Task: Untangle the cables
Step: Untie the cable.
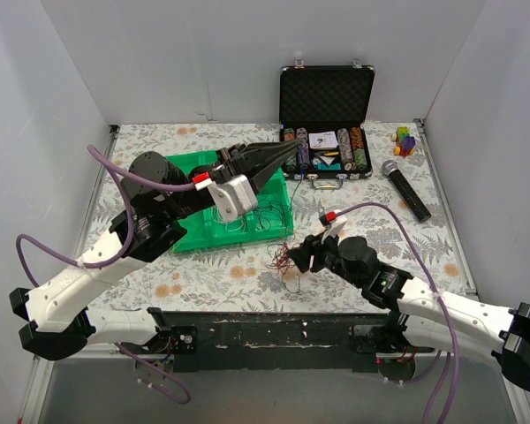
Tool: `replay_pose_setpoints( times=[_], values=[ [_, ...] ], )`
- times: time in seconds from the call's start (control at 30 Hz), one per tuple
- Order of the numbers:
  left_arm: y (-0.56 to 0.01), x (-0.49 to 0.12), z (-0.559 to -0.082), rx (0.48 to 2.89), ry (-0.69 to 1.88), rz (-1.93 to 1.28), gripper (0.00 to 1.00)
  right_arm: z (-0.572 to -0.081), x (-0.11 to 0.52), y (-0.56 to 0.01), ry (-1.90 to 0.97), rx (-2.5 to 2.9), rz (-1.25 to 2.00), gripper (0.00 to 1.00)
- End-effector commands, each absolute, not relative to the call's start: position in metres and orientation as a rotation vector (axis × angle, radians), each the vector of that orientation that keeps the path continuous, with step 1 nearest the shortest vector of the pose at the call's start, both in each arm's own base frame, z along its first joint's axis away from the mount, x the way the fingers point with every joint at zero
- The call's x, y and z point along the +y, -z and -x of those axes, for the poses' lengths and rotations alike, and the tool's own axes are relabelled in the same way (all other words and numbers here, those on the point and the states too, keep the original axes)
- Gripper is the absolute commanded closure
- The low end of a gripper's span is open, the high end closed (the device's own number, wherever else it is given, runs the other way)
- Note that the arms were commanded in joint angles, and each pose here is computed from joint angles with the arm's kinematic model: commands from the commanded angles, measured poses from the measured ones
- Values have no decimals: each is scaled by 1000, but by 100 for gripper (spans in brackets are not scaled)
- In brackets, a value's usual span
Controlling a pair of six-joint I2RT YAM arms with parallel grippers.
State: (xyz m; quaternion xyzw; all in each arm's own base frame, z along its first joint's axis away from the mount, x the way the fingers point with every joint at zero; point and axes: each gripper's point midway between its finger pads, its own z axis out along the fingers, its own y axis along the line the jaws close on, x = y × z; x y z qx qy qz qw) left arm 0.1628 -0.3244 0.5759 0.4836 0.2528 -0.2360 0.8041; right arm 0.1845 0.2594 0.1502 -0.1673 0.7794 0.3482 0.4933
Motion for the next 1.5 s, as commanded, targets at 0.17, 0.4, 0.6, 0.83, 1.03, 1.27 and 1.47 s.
replay_pose_setpoints(
  times=[0.17,0.4,0.6,0.83,1.03,1.27,1.47],
  values=[
    [-591,-321,-156,517,522,-1020,100,-190,280,-156,-898,1861,421,60],
    [-599,-315,-160,494,466,-994,100,-187,276,-152,-895,1870,418,94],
    [-648,-292,-166,370,313,-816,100,-179,256,-113,-836,1976,387,99],
    [-704,-267,-156,206,181,-675,100,-170,221,-64,-709,2142,264,99],
    [-745,-244,-145,67,28,-543,100,-164,195,-44,-623,2235,93,99],
    [-791,-228,-125,-84,-93,-449,100,-154,177,-27,-546,2327,24,99],
    [-819,-207,-110,-179,-210,-335,100,-149,167,-21,-496,2366,-7,99]
  ],
)
